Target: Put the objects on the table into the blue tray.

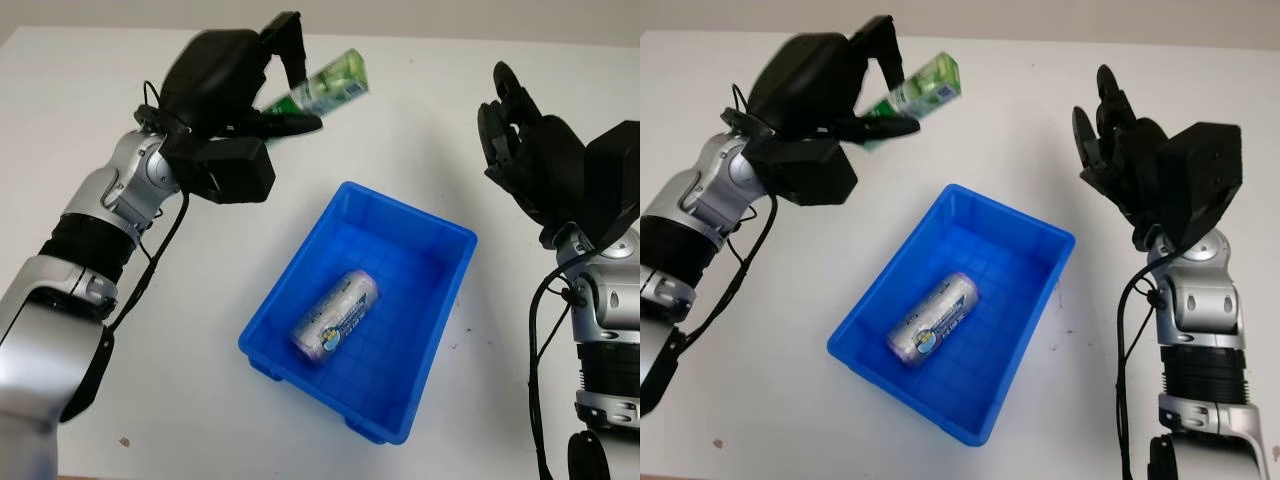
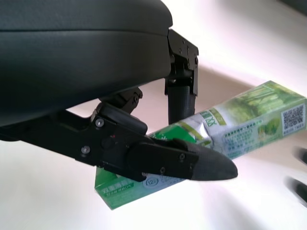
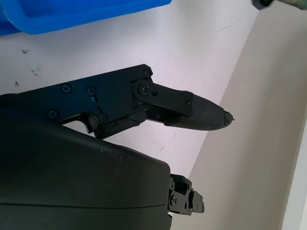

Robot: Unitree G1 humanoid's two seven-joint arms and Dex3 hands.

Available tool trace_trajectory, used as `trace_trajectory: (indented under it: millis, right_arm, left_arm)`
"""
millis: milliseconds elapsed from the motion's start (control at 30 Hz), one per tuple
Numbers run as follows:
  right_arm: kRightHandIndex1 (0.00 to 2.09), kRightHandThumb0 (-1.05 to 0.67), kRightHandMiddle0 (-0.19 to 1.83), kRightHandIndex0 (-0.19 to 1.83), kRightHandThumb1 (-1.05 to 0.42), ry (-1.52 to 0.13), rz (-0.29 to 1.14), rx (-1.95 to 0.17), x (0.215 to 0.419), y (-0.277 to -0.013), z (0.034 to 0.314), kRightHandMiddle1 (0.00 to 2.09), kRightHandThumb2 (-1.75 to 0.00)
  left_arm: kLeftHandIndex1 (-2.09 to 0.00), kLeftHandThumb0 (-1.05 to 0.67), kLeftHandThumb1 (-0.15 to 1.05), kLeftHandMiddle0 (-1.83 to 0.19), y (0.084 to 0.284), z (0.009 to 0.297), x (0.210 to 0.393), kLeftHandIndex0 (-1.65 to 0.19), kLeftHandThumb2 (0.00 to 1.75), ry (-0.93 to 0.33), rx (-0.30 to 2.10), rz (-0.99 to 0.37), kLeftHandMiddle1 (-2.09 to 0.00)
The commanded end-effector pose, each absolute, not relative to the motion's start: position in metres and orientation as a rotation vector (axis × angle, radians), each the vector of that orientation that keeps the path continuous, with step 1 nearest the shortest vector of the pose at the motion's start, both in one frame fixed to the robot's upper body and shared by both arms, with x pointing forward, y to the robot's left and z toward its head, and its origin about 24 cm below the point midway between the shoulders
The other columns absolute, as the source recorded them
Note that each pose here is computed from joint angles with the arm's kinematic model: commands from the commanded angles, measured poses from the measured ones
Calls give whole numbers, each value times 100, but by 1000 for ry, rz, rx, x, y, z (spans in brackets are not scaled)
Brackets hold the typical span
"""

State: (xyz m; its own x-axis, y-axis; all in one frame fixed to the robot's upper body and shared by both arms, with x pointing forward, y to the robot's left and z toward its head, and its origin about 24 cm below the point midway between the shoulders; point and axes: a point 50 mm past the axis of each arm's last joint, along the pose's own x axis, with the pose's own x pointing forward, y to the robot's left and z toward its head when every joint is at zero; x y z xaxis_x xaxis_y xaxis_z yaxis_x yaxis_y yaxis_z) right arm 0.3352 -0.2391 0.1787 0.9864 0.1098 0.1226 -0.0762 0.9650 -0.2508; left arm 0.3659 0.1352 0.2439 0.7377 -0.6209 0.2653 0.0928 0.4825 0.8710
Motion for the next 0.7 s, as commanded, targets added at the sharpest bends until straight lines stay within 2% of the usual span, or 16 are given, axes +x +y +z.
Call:
trace_trajectory:
  millis: [0, 133, 233, 500, 533, 600, 633, 667]
  right_arm:
    - [0, -63, -19, -19, -105, -142, 96, -256, 334, -240, 178, 0, -64]
    - [0, -62, -19, -19, -105, -138, 91, -254, 333, -239, 178, 0, -64]
    - [0, -62, -19, -19, -105, -141, 91, -255, 333, -239, 177, 0, -65]
    - [0, -64, -19, -19, -105, -144, 94, -249, 335, -239, 177, 0, -62]
    - [0, -64, -19, -19, -105, -145, 96, -250, 335, -239, 177, 0, -62]
    - [0, -64, -19, -19, -105, -142, 95, -251, 335, -239, 176, 0, -63]
    - [0, -65, -19, -19, -105, -141, 94, -250, 335, -239, 176, 0, -62]
    - [0, -65, -19, -19, -105, -141, 93, -250, 335, -239, 176, 0, -62]
  left_arm:
    - [-209, -41, 105, -83, 137, 253, 351, -52, 32, -621, 914, -560, -209]
    - [-209, -43, 105, -84, 131, 254, 332, -43, 31, -574, 896, -711, -209]
    - [-209, -42, 105, -88, 127, 252, 323, -49, 30, -524, 887, -800, -209]
    - [-209, -46, 105, -87, 120, 241, 309, -51, 28, -420, 970, -910, -209]
    - [-199, -45, 105, -74, 119, 239, 309, -38, 26, -407, 960, -926, -209]
    - [-178, -44, 105, -58, 119, 233, 310, -24, 25, -379, 932, -955, -206]
    - [-164, -45, 105, -50, 118, 230, 310, -18, 25, -367, 921, -967, -198]
    - [-135, -46, 105, -42, 117, 227, 310, -15, 25, -357, 916, -978, -172]
